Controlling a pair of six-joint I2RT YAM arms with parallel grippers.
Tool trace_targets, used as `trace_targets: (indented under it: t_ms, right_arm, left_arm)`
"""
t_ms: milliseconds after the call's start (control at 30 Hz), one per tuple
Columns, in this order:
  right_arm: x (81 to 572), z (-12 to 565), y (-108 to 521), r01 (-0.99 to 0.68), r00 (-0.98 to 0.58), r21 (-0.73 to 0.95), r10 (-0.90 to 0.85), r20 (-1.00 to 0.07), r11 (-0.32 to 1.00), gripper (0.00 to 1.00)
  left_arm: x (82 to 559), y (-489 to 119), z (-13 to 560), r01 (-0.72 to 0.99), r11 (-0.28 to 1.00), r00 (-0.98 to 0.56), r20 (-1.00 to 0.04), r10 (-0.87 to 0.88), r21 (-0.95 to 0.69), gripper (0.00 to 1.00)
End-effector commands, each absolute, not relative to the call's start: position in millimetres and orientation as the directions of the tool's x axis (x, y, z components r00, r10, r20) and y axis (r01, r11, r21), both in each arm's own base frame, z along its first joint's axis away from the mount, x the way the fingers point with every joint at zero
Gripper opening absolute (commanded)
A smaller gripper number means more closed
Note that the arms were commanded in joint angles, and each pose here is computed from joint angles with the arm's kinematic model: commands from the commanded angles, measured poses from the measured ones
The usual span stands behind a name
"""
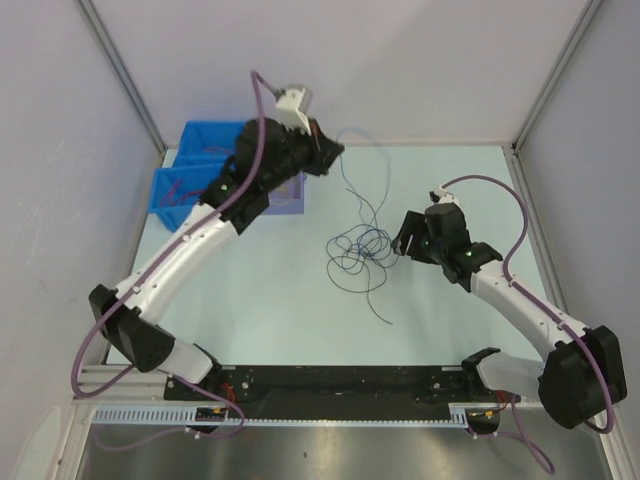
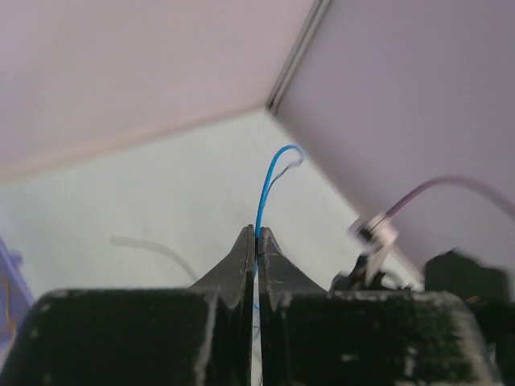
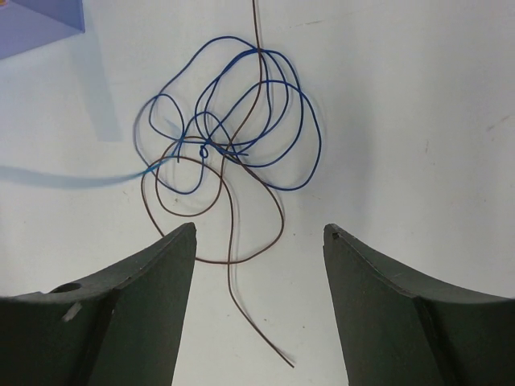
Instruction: Untangle the cables
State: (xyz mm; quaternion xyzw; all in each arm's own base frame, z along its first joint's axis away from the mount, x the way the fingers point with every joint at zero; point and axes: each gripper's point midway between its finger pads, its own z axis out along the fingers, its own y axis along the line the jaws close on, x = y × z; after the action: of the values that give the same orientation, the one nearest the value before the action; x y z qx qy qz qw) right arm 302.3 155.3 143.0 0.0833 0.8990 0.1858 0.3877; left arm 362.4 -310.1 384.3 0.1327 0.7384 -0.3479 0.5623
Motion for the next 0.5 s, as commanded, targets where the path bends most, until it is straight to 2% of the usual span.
trace_targets:
  t_ms: [0, 100, 200, 467]
  right_arm:
    - [302, 156, 149, 0.005, -0.653, 0.401, 0.306, -0.693, 0.916, 0.69]
    - [300, 159, 142, 0.013, -0.645, 0.386, 0.303, -0.702, 0.923, 0.69]
    - [298, 162, 134, 0.026, -0.632, 0.373, 0.304, -0.712, 0.927, 0.70]
    - [301, 165, 118, 0.070, -0.612, 0.371, 0.334, -0.717, 0.926, 0.69]
  left_arm:
    - [344, -299, 477, 0.651, 0.693, -0.194, -0.951, -0.241, -0.309, 0.00]
    - [334, -297, 502, 0.681, 0.670, -0.161, -0.954, -0.254, -0.294, 0.02]
    - [333, -295, 485, 0.671, 0.681, -0.187, -0.955, -0.229, -0.295, 0.03]
    - [341, -289, 369, 0.575, 0.753, -0.343, -0.930, -0.133, -0.320, 0.01]
